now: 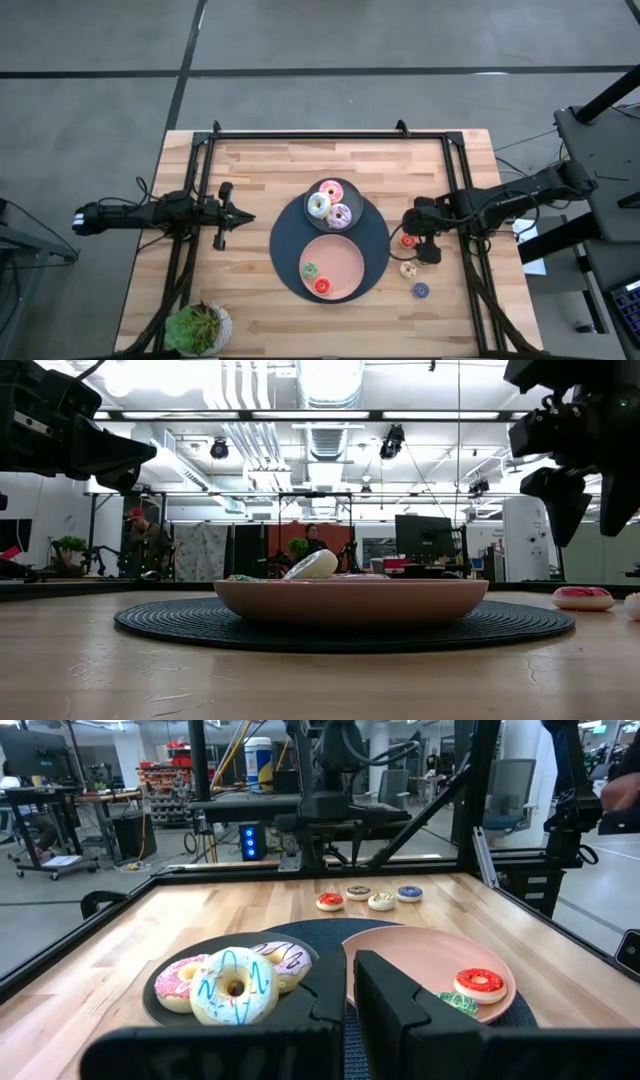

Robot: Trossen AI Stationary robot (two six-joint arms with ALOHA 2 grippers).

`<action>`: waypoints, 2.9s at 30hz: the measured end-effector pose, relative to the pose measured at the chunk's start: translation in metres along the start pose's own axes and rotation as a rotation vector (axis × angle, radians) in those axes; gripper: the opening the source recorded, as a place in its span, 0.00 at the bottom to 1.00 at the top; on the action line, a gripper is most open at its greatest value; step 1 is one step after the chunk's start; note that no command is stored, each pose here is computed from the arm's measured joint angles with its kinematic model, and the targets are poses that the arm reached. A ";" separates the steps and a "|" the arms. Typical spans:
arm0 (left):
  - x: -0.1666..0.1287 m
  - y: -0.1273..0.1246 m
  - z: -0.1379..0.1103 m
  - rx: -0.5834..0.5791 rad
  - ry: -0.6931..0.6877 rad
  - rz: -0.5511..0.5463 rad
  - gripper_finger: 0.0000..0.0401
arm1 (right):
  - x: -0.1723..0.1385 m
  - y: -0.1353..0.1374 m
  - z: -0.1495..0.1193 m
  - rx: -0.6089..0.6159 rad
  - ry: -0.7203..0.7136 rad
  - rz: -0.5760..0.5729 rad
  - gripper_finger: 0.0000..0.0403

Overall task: Pick & Place donuts
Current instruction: Put the small orange doughnut into the pink plate

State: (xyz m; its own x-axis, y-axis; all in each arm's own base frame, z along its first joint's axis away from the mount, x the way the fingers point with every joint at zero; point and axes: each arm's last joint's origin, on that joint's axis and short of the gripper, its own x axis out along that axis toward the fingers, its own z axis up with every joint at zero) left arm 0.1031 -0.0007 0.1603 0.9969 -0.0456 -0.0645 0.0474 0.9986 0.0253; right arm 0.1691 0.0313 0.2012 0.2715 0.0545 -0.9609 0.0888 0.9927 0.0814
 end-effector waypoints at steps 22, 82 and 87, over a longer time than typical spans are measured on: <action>0.000 0.000 0.000 0.000 0.000 0.000 0.00 | 0.027 0.001 0.003 0.004 0.066 -0.026 0.86; 0.000 0.000 0.000 0.000 0.000 0.000 0.00 | 0.067 0.000 0.015 0.928 0.092 -0.133 0.83; 0.000 0.000 0.000 0.000 0.000 0.000 0.00 | 0.069 0.000 0.015 0.927 0.098 -0.142 0.82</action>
State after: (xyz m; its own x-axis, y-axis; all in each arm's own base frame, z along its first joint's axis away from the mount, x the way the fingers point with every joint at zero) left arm 0.1031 -0.0007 0.1603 0.9969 -0.0461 -0.0644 0.0478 0.9985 0.0252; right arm 0.2024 0.0337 0.1391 0.1214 -0.0092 -0.9926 0.8534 0.5117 0.0996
